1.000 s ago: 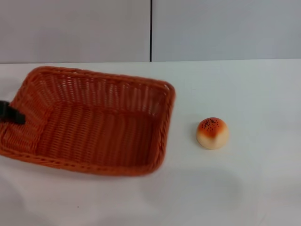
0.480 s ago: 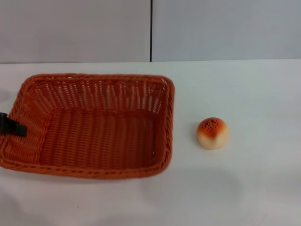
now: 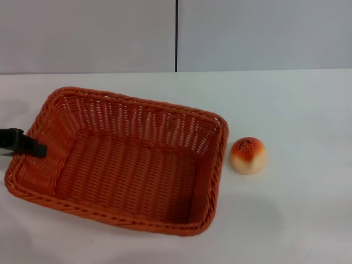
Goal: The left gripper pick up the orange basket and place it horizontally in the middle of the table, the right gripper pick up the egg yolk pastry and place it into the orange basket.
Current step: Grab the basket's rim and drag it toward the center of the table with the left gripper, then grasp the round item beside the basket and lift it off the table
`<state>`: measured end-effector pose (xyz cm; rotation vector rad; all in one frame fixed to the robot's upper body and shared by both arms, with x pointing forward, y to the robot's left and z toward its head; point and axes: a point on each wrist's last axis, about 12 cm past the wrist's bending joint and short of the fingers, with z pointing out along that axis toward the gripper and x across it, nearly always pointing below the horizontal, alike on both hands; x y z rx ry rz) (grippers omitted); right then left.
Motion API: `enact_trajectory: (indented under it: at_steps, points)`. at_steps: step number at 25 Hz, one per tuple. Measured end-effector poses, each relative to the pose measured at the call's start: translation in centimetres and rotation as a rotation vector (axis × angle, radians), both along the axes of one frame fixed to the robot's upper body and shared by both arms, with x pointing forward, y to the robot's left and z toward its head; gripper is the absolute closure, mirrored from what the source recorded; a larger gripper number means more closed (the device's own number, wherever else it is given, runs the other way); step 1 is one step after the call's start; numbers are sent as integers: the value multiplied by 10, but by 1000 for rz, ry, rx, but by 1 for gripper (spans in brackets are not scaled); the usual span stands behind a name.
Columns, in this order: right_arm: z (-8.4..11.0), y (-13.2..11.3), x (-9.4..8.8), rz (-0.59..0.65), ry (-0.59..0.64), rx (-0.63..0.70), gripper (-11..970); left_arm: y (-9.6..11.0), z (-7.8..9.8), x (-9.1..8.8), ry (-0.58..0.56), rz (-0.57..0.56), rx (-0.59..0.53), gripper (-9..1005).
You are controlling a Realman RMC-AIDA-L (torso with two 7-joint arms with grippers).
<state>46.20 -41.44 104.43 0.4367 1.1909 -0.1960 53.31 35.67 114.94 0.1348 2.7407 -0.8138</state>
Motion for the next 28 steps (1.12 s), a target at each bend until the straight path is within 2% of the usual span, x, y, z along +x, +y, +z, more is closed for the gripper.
enact_trajectory:
  at_steps: [9,14,19,23,25,26,27,28]
  points:
    - [0,1,1,2,-1,1,320,1,8,-1,-20,-8,-31,779]
    - [1,1,2,4,-3,1,321,8,16,-2,-38,21,-14,562]
    - [1,1,3,5,-3,3,321,18,28,-3,-84,65,0,397]
    - [1,1,3,9,-4,2,320,23,40,-1,-179,95,-51,296]
    - [3,0,5,28,-10,8,320,22,46,3,-269,85,-99,297]
    - [4,-1,7,41,-14,13,320,22,46,3,-269,85,-99,297]
    - [6,-3,8,64,-19,23,320,20,50,6,-344,67,-133,297]
    - [7,-5,9,87,-23,37,320,15,54,9,-466,32,-184,298]
